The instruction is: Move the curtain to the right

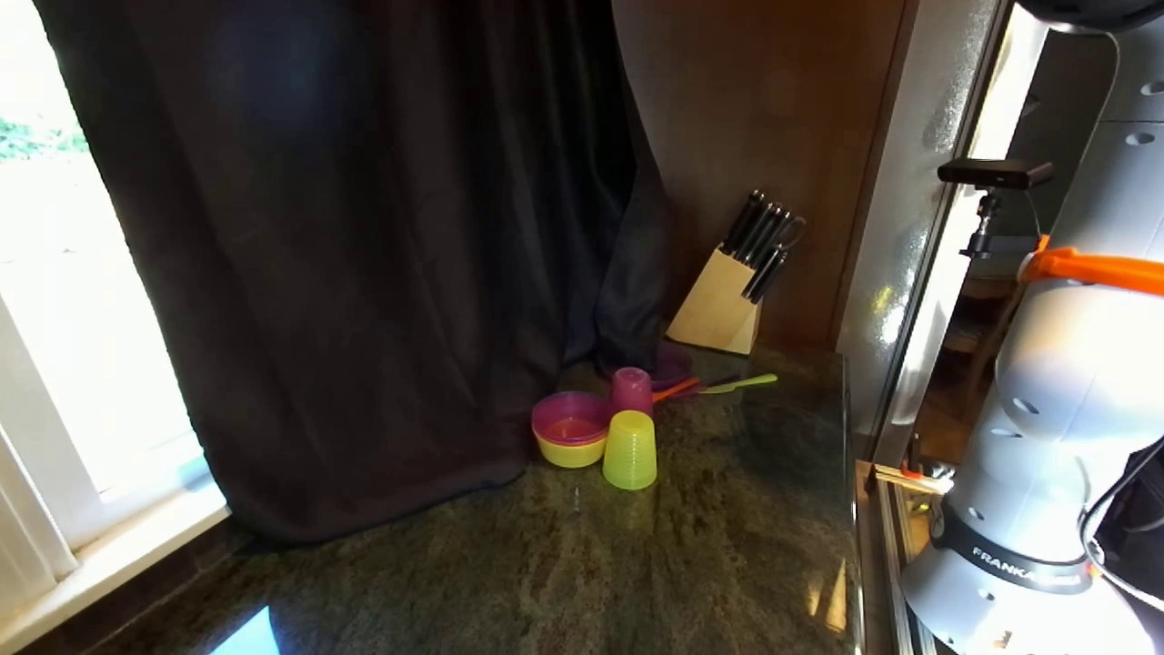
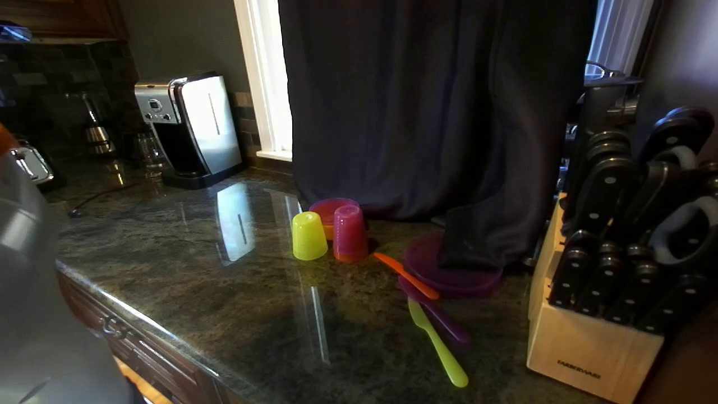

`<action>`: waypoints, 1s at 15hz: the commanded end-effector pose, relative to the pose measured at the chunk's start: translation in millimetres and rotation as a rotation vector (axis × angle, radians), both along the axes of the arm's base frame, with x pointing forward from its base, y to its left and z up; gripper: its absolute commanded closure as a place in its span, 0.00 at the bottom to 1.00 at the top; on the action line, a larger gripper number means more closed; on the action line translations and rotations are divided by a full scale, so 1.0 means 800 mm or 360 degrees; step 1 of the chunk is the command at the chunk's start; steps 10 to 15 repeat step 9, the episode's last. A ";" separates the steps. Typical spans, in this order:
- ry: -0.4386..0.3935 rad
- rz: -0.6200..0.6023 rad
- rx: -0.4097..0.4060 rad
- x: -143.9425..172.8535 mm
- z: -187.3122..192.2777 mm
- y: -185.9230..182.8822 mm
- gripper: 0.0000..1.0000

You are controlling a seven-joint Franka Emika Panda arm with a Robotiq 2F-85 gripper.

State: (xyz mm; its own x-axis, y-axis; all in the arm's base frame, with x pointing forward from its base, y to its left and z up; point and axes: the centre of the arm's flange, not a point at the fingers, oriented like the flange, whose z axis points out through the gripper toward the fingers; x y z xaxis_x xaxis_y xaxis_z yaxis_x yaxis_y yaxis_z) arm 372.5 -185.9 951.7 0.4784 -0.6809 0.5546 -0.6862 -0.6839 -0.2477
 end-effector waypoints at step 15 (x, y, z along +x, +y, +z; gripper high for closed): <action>0.0311 0.0350 0.0295 -0.043 -0.017 0.050 0.00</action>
